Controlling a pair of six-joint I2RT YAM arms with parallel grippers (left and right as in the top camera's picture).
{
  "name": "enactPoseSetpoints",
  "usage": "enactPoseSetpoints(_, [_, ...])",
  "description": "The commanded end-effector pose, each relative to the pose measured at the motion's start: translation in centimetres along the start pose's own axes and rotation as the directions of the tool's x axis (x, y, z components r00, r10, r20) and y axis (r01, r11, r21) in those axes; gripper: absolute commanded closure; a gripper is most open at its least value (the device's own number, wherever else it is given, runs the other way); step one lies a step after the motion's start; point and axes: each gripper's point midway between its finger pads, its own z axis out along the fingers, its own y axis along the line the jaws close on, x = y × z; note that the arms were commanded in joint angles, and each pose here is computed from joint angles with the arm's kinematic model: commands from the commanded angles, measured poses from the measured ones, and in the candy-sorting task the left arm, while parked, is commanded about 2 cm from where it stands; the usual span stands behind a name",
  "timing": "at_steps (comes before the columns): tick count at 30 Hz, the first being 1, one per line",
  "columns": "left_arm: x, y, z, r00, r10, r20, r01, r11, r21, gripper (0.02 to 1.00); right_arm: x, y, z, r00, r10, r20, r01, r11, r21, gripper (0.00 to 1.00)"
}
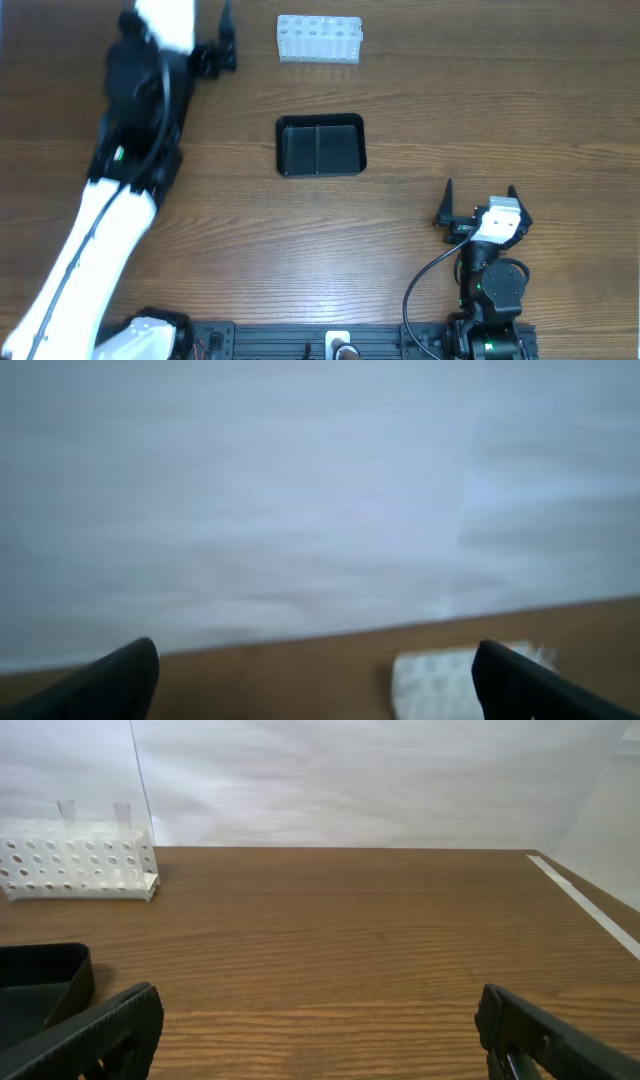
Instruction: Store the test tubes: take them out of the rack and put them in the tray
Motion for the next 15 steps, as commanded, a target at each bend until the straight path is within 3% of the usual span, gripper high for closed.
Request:
enactPoseSetpoints(1, [3.6,1.6,-6.0,0.996,0.016,0.085,-0.021,0.998,0.052,0.018,0.3,-0.3,0.0,1.000,0.009,-0.003,-0.009,1.000,0.018,0.007])
enactPoseSetpoints(9, [8.9,3.3,-14.0,0.981,0.022,0.190,-0.023,1.000,0.007,0.020,0.3,-0.3,0.0,1.000,0.009,-0.003,-0.009,1.000,0.018,0.007])
enactPoseSetpoints(15, [12.4,3.0,-16.4,0.973,-0.001,0.231,0.000,1.000,0.005,0.018,0.3,-0.3,0.0,1.000,0.009,-0.003,-0.009,1.000,0.018,0.009])
